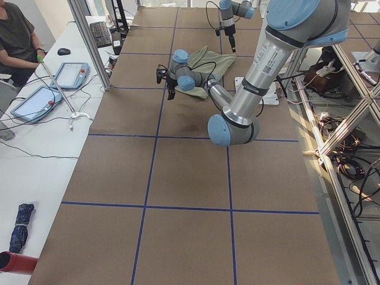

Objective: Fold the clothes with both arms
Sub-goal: 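Lower the left gripper onto the shirt corner nearest it while right holds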

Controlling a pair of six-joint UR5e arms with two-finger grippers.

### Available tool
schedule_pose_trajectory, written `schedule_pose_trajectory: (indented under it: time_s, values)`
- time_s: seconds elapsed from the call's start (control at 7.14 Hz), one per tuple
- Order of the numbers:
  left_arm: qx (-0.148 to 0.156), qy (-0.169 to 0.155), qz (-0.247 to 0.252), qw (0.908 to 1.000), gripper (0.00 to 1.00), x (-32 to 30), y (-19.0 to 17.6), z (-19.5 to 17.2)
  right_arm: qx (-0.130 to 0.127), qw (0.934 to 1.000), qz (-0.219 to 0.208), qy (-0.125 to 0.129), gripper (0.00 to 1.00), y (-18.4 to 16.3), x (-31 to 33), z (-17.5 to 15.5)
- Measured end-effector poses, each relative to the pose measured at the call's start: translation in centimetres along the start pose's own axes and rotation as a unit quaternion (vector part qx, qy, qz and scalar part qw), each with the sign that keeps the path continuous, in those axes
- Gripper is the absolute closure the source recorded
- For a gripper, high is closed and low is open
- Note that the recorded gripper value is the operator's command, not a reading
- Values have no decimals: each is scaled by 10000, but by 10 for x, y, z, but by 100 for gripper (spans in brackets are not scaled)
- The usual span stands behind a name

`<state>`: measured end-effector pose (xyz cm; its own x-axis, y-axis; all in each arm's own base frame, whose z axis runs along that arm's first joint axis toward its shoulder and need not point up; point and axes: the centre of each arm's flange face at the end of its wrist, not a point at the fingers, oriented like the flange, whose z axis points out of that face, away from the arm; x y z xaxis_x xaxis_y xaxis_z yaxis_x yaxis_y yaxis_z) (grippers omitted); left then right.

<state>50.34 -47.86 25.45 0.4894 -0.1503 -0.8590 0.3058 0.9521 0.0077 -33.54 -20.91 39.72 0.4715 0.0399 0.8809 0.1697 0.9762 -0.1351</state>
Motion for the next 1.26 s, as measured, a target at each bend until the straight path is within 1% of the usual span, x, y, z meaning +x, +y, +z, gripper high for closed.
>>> schedule_pose_trajectory:
  time_s: [0.14, 0.28, 0.42, 0.56, 0.7, 0.84, 0.98, 1.12, 1.26]
  values:
    - [-291, 77, -258, 9992, 7, -2, 35, -4, 401, 9990, 113, -168, 0, -23, 5, -23]
    - [-545, 82, -561, 9969, 8, 2, 69, 0, 824, 9959, 197, -305, 0, -42, 10, -44]
    - [-753, 47, -775, 9941, 10, 6, 99, 6, 1153, 9923, 249, -376, 0, -55, 14, -57]
    - [-917, -8, -889, 9918, 12, 10, 124, 14, 1344, 9897, 290, -392, 0, -63, 18, -63]
    - [-1010, -65, -938, 9904, 26, 10, 138, 21, 1420, 9886, 317, -385, 0, -67, 20, -65]
    - [-1032, -94, -969, 9899, 55, 11, 144, 24, 1450, 9882, 334, -375, 0, -69, 22, -65]
    - [-1016, -108, -992, 9898, 94, 11, 146, 26, 1463, 9880, 345, -365, 0, -70, 24, -65]
    - [-1003, -119, -1004, 9898, 100, 11, 146, 28, 1468, 9879, 352, -359, 0, -71, 24, -64]
    - [-1002, -112, -992, 9899, 100, 11, 146, 28, 1480, 9877, 358, -358, 0, -71, 25, -65]
